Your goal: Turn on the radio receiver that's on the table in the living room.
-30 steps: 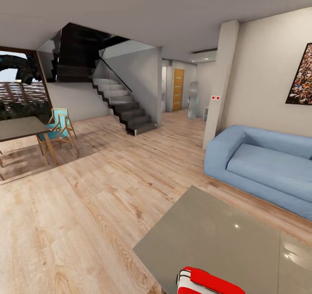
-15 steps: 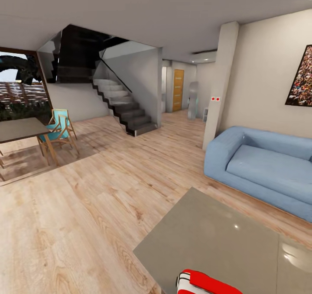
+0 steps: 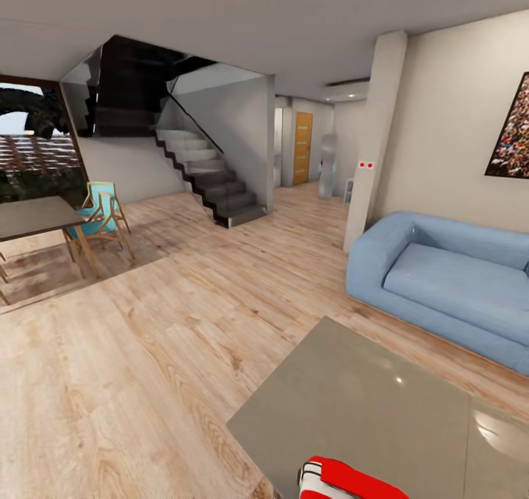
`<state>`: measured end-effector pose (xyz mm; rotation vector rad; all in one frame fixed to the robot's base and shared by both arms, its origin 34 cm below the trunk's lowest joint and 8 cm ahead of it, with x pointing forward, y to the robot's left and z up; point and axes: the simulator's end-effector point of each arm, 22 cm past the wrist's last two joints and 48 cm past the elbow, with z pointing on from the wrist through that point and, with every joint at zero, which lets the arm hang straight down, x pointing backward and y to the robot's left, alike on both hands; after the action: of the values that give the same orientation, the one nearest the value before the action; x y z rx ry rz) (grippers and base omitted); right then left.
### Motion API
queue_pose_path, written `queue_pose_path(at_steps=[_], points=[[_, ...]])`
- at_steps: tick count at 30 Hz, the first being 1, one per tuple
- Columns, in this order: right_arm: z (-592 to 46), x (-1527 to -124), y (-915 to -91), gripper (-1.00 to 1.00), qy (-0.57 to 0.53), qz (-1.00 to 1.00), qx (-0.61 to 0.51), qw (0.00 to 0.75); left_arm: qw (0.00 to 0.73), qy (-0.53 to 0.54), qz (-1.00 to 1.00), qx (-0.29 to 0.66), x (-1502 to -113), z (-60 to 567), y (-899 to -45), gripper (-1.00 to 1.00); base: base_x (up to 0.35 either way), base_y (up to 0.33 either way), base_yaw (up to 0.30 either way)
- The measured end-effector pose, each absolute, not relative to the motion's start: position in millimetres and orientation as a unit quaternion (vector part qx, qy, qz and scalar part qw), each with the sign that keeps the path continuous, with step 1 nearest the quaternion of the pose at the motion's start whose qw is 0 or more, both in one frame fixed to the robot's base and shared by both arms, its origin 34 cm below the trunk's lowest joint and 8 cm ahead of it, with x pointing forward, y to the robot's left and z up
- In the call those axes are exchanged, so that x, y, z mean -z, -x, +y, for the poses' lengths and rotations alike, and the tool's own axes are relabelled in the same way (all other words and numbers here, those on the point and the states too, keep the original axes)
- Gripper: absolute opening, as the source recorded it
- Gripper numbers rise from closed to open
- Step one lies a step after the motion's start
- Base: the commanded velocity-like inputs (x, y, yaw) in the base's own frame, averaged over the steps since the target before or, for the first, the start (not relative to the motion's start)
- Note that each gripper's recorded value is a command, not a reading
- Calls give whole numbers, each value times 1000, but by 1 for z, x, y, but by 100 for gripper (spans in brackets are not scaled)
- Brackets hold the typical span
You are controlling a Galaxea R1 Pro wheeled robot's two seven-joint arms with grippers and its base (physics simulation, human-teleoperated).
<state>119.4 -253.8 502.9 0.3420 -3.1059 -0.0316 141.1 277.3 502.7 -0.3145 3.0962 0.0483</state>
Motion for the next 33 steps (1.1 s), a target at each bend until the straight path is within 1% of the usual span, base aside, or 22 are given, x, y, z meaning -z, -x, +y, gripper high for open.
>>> queue_pose_path(at_steps=[33], points=[[-255,-520,-98,100,-109,-993,12,35,-10,102,995,-19,-519,278,-120,100,0,0,0]])
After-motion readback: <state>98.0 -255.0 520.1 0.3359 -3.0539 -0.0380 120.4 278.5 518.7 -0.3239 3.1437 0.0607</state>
